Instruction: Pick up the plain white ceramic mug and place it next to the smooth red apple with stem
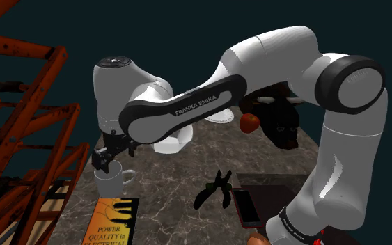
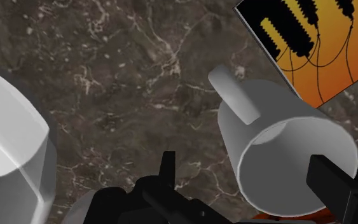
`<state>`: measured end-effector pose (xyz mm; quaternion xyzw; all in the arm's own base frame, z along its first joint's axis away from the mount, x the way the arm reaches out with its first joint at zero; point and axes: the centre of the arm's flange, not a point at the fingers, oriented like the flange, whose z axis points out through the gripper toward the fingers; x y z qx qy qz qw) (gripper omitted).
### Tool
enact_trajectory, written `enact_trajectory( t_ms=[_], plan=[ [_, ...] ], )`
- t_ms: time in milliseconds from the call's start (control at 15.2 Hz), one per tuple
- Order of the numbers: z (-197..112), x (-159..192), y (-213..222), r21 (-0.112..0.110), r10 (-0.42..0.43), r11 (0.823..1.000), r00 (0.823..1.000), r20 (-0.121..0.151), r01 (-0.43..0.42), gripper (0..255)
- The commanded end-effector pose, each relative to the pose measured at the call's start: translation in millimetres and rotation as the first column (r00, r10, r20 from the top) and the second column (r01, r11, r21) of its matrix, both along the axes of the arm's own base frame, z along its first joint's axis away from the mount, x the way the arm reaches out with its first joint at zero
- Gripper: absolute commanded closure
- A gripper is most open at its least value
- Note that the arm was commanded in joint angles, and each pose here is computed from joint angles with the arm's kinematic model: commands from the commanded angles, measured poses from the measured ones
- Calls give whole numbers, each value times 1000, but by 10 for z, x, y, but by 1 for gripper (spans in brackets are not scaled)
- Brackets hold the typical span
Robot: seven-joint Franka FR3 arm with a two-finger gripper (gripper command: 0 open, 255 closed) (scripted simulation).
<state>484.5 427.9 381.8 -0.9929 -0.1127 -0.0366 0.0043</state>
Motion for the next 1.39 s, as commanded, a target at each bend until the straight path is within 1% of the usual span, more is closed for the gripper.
enact_trajectory(
  t_ms=[0, 264, 792, 858, 1320],
  plan=[
    [-94, 21, 13, 0, 0, 1000, 1000, 1, 0, 0],
    [-335, 38, 17, 0, 0, 1000, 1000, 1, 0, 0],
    [-335, 38, 17, 0, 0, 1000, 1000, 1, 0, 0],
    [-335, 38, 17, 0, 0, 1000, 1000, 1, 0, 255],
    [-336, 38, 16, 0, 0, 1000, 1000, 1, 0, 255]
  ],
)
